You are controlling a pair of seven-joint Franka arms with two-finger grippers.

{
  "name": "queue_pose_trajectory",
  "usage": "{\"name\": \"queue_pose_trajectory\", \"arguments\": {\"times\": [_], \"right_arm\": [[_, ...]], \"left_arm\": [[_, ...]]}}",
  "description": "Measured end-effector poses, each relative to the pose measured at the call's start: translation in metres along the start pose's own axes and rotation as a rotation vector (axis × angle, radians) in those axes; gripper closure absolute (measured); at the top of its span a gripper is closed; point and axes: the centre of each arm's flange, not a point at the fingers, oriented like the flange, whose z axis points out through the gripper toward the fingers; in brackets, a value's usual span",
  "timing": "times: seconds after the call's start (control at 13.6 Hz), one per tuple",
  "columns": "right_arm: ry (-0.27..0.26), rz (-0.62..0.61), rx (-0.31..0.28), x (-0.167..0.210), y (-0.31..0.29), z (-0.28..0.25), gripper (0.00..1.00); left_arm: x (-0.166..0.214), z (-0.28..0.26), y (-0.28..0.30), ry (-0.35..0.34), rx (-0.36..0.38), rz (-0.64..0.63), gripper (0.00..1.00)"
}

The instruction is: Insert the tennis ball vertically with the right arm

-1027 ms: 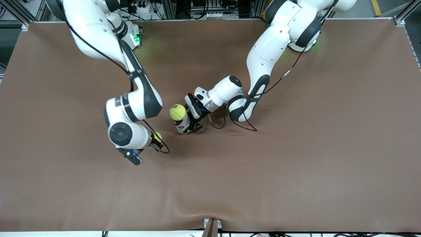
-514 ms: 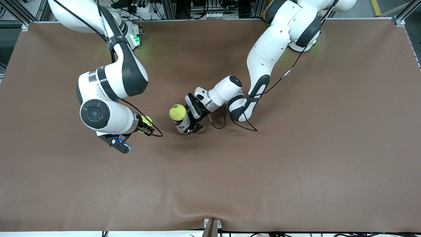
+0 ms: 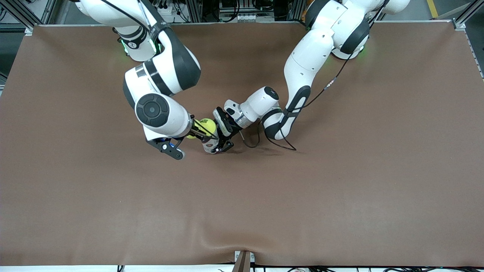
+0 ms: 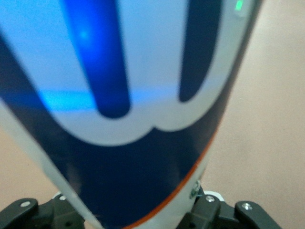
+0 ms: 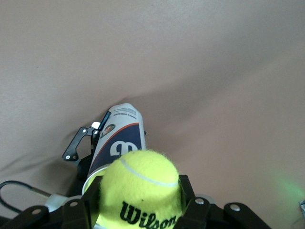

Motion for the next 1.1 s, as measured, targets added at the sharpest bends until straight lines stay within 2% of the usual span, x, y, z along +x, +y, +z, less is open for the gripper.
{"name": "queue_pose_trajectory", "arguments": {"times": [1.1], "right_arm": [[-0.041, -0.007, 0.031, -0.017, -0.004, -0.027, 0.33]], "left_arm": [[-0.001, 0.000, -0.001, -0.002, 0.000, -0.001, 0.22]]}}
